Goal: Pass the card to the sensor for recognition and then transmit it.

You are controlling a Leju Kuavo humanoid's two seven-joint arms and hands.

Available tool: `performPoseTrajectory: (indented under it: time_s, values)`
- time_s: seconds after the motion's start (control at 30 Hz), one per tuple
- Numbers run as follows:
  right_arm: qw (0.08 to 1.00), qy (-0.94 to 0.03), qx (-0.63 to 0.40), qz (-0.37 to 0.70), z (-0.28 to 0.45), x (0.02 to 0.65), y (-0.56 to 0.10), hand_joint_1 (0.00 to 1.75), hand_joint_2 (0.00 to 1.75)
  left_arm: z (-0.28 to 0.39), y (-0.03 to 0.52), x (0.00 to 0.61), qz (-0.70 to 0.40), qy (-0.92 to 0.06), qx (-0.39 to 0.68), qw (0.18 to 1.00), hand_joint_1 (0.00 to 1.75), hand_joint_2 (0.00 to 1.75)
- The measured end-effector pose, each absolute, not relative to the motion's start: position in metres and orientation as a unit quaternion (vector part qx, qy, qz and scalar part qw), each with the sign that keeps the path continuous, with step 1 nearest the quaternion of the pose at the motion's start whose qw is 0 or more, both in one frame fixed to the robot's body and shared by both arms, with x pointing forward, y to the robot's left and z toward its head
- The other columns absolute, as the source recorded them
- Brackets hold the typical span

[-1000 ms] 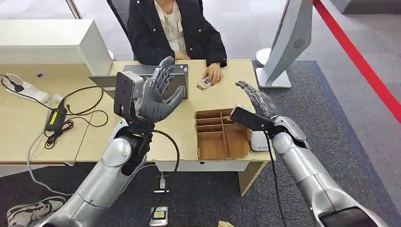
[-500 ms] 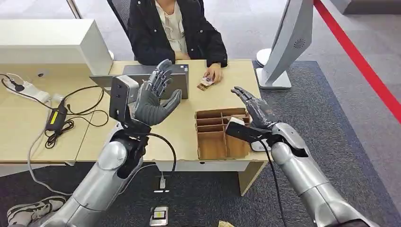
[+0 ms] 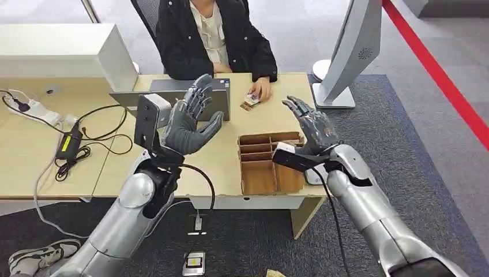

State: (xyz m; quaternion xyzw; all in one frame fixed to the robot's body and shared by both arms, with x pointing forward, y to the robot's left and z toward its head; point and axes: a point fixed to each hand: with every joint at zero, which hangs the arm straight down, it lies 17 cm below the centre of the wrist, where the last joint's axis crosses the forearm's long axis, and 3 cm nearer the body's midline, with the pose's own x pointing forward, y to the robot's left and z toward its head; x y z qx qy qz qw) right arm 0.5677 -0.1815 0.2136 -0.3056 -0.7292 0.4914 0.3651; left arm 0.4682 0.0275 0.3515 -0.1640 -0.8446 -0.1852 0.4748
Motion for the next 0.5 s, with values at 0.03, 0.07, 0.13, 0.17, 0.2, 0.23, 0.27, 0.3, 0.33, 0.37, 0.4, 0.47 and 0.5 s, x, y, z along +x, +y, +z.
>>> performPoseTrajectory:
  time_s: [0.03, 0.07, 0.13, 0.17, 0.2, 0.23, 0.27, 0.3, 0.33, 0.37, 0.4, 0.47, 0.5]
  values:
    - [0.366, -0.728, -0.306, 0.492, 0.212, 0.569, -0.181, 0.0, 1.75, 0.352, 0.027, 0.468, -0.186, -0.845, -0.165, 0.474, 0.0, 1.75]
    - [0.368, -0.727, -0.306, 0.493, 0.21, 0.57, -0.181, 0.0, 1.75, 0.352, 0.026, 0.468, -0.186, -0.845, -0.165, 0.474, 0.0, 1.75]
    - [0.372, -0.723, -0.305, 0.496, 0.204, 0.572, -0.18, 0.0, 1.75, 0.354, 0.025, 0.467, -0.187, -0.845, -0.167, 0.472, 0.0, 1.75]
    - [0.374, -0.721, -0.304, 0.498, 0.201, 0.573, -0.18, 0.0, 1.75, 0.354, 0.024, 0.467, -0.187, -0.845, -0.167, 0.472, 0.0, 1.75]
    - [0.378, -0.718, -0.303, 0.5, 0.197, 0.573, -0.18, 0.0, 1.75, 0.354, 0.024, 0.467, -0.187, -0.845, -0.167, 0.472, 0.0, 1.75]
    - [0.38, -0.716, -0.302, 0.501, 0.195, 0.574, -0.18, 0.0, 1.75, 0.354, 0.024, 0.467, -0.187, -0.845, -0.167, 0.472, 0.0, 1.75]
    - [0.382, -0.715, -0.302, 0.502, 0.193, 0.575, -0.179, 0.0, 1.75, 0.354, 0.024, 0.467, -0.187, -0.845, -0.167, 0.472, 0.0, 1.75]
    - [0.386, -0.712, -0.302, 0.504, 0.19, 0.575, -0.18, 0.0, 1.75, 0.354, 0.024, 0.467, -0.187, -0.845, -0.167, 0.472, 0.0, 1.75]
    - [0.388, -0.71, -0.301, 0.505, 0.188, 0.576, -0.181, 0.0, 1.75, 0.354, 0.024, 0.466, -0.187, -0.845, -0.167, 0.472, 0.0, 1.75]
    - [0.39, -0.709, -0.3, 0.506, 0.186, 0.576, -0.18, 0.0, 1.75, 0.354, 0.023, 0.466, -0.188, -0.845, -0.167, 0.472, 0.0, 1.75]
    - [0.392, -0.707, -0.299, 0.507, 0.184, 0.577, -0.181, 0.0, 1.75, 0.354, 0.023, 0.467, -0.189, -0.845, -0.167, 0.472, 0.0, 1.75]
    - [0.397, -0.703, -0.298, 0.51, 0.18, 0.577, -0.181, 0.0, 1.75, 0.356, 0.022, 0.466, -0.189, -0.844, -0.169, 0.472, 0.0, 1.75]
    - [0.399, -0.701, -0.297, 0.511, 0.178, 0.577, -0.182, 0.0, 1.75, 0.356, 0.021, 0.466, -0.189, -0.844, -0.169, 0.473, 0.0, 1.75]
